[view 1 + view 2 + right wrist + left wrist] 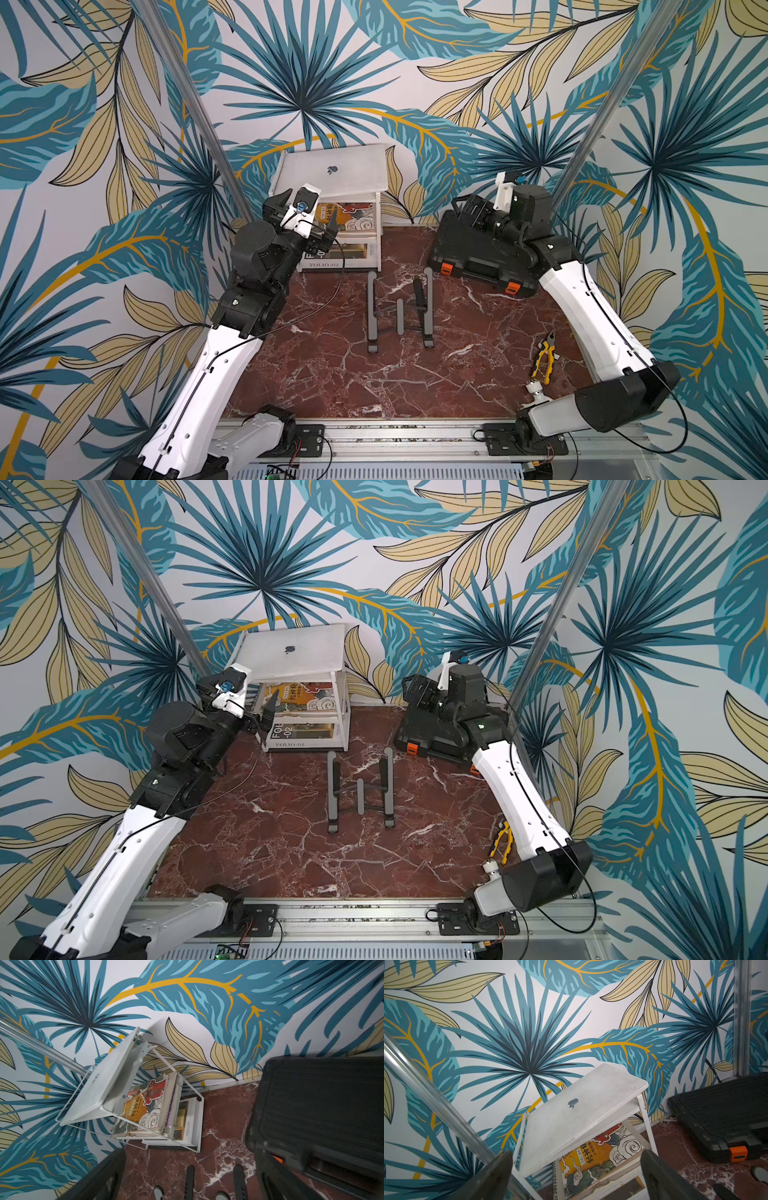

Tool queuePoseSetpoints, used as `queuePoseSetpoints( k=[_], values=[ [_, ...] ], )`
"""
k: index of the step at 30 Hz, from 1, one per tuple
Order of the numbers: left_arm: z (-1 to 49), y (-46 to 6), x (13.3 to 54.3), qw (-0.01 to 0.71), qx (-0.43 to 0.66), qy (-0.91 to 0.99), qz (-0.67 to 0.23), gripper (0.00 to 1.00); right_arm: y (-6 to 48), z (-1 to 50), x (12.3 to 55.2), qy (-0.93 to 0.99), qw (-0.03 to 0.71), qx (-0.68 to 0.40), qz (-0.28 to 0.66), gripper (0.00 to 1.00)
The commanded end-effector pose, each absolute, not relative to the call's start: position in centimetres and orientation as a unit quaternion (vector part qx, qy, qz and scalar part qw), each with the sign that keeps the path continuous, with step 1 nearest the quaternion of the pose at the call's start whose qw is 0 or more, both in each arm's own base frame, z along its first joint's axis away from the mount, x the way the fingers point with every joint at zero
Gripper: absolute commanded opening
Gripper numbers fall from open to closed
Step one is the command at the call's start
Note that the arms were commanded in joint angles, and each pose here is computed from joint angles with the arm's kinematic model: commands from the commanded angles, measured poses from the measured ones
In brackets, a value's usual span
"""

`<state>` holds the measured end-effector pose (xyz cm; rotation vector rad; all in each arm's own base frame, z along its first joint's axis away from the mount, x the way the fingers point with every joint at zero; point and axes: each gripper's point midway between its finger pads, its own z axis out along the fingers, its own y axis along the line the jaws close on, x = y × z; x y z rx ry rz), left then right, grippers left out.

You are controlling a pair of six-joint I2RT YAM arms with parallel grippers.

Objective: Close the laptop lid and set it aside
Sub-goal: Reset both arms

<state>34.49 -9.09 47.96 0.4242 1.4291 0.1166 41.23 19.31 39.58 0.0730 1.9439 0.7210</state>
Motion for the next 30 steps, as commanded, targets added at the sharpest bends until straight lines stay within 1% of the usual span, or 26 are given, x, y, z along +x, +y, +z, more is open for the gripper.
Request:
queuePoseSetpoints(
  k=[1, 8, 12, 17, 24, 28, 30],
  values=[
    [48.0, -7.7, 33.5, 0.745, 0.147, 0.649, 0.053, 1.0, 17.0, 37.4, 40.4, 0.823, 0.523, 0.001, 0.224, 1.0],
    [44.7, -5.0, 32.2, 0.739, 0.102, 0.659, 0.098, 1.0, 12.6, 34.1, 38.0, 0.819, 0.561, 0.002, 0.118, 1.0],
    [41.4, -3.6, 31.8, 0.736, 0.077, 0.66, 0.127, 1.0, 8.7, 31.7, 36.3, 0.798, 0.601, 0.024, 0.034, 0.99],
    [36.7, -1.6, 31.7, 0.732, 0.023, 0.666, 0.141, 1.0, 5.7, 28.7, 34.5, 0.767, 0.639, 0.05, -0.023, 1.0],
    [27.9, 0.3, 31.8, 0.709, -0.008, 0.683, 0.172, 1.0, 2.7, 23.0, 33.3, 0.76, 0.638, 0.078, -0.095, 0.99],
    [24.8, 2.4, 31.2, 0.704, -0.049, 0.686, 0.178, 1.0, 0.5, 20.9, 32.3, 0.745, 0.643, 0.112, -0.134, 0.99],
    [23.3, 2.6, 31.4, 0.695, -0.047, 0.696, 0.174, 1.0, -0.4, 19.8, 31.9, 0.742, 0.643, 0.126, -0.139, 1.0]
  ],
)
